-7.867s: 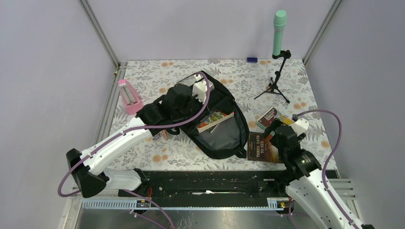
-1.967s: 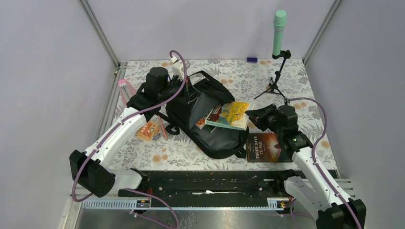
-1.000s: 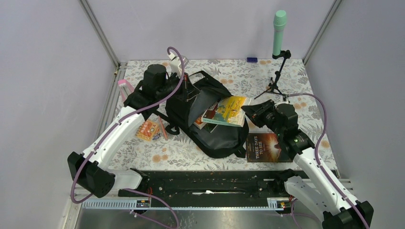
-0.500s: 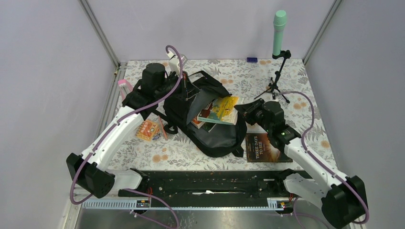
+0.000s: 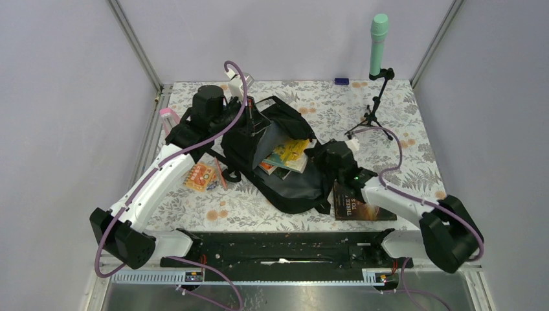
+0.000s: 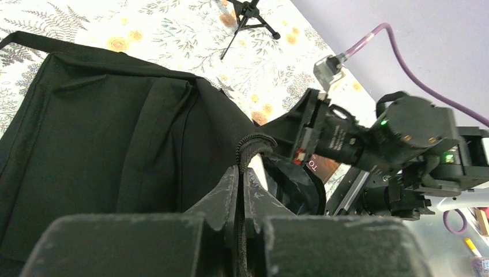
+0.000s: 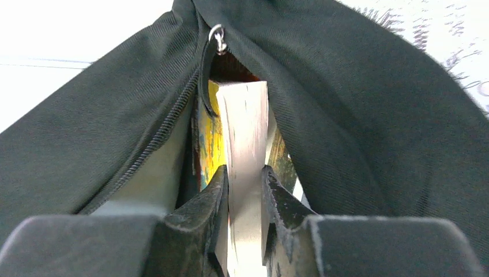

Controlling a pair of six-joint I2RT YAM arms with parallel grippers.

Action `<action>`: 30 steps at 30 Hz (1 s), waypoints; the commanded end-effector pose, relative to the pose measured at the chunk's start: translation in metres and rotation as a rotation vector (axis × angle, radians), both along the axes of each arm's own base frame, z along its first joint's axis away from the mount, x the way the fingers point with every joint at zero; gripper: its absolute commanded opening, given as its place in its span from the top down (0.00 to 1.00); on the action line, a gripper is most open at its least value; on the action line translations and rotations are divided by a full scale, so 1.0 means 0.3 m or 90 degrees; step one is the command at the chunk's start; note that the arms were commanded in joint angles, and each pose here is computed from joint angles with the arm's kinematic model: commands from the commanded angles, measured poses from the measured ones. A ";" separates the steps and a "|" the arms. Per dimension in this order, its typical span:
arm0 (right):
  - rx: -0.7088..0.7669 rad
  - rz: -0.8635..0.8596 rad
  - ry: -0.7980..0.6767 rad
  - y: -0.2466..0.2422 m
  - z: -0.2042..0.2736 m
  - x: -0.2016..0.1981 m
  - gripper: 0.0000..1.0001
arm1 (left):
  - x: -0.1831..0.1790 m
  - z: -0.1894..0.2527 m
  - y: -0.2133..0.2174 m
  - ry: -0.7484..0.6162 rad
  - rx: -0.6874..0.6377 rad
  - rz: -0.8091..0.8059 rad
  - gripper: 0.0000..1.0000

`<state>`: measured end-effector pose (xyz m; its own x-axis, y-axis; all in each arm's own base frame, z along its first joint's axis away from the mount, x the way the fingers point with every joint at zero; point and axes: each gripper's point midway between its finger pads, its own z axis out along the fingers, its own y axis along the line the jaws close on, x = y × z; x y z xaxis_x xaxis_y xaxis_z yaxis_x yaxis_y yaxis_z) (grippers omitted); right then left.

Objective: Pack the student bag
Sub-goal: Place the book in the student bag.

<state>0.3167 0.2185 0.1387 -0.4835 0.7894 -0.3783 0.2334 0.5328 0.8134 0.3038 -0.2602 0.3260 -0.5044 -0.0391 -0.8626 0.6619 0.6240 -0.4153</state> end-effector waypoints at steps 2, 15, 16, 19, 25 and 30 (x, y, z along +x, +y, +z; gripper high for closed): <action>-0.009 -0.044 -0.036 0.115 0.022 0.079 1.00 | -0.002 0.226 -0.002 -0.119 -0.073 -0.006 1.00; -0.022 -0.033 -0.045 0.288 -0.028 0.173 1.00 | 0.008 0.170 0.010 -0.113 -0.049 0.005 1.00; -0.028 -0.031 -0.045 0.284 -0.034 0.171 1.00 | 0.008 0.164 0.011 -0.112 -0.046 0.005 1.00; -0.043 -0.021 -0.046 0.272 -0.041 0.155 0.85 | 0.014 0.144 0.024 -0.113 -0.028 0.016 1.00; -0.099 0.033 -0.070 0.256 0.011 0.115 0.45 | 0.020 0.126 0.042 -0.117 -0.011 0.031 1.00; -0.133 0.061 -0.076 0.209 0.039 0.059 0.36 | 0.028 0.123 0.049 -0.119 -0.004 0.040 1.00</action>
